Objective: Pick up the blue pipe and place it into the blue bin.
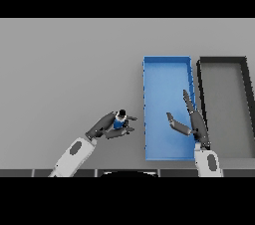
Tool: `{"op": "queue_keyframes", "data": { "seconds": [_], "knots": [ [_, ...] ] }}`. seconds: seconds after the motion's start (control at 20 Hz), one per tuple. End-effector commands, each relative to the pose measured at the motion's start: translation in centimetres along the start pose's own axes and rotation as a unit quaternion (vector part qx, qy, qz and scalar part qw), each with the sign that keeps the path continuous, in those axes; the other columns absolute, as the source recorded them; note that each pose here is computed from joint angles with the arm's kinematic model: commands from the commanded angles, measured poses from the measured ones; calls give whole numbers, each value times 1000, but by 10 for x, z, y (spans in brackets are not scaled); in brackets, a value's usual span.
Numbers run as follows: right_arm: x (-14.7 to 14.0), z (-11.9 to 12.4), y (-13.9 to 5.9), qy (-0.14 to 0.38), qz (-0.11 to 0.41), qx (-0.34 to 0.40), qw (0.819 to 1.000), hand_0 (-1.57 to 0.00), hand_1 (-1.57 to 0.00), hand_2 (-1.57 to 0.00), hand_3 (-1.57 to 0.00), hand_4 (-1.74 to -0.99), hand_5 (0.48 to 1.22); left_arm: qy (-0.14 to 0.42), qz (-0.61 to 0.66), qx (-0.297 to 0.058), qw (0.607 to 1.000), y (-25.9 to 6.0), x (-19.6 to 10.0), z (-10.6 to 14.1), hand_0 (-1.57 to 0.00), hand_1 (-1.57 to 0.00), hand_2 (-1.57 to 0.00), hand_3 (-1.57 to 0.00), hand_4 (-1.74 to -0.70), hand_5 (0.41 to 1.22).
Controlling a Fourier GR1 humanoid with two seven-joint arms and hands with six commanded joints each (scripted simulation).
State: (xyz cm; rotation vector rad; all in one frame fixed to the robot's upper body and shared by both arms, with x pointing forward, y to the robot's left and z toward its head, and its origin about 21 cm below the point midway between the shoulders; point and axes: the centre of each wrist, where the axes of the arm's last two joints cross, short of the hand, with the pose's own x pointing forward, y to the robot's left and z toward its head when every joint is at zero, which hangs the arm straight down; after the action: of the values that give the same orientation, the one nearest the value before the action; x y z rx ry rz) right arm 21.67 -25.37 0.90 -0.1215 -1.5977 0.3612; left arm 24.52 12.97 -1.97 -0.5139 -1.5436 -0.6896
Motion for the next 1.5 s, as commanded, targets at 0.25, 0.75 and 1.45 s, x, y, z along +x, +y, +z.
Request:
{"op": "queue_keyframes", "data": {
  "seconds": [0.25,0.75,1.45],
  "knots": [
    [-4,-4,-4,4,7,2,1000,1,1,1,1,-1277,673,-79,1,-22,997,-8,39,-21,-1536,-1541,-1544,-1450,-1719,1210],
    [-6,-7,-4,-1,4,12,1000,1,1,1,1,-1269,688,-62,-9,-45,997,-14,74,-30,-1567,-1568,-1568,-1440,-1728,1219],
    [52,-20,-39,-99,-138,188,967,1,1,1,1,-1292,525,-63,-14,-45,997,-12,72,-27,-1571,-1571,-1571,-1443,-1731,1221]
  ]
}}
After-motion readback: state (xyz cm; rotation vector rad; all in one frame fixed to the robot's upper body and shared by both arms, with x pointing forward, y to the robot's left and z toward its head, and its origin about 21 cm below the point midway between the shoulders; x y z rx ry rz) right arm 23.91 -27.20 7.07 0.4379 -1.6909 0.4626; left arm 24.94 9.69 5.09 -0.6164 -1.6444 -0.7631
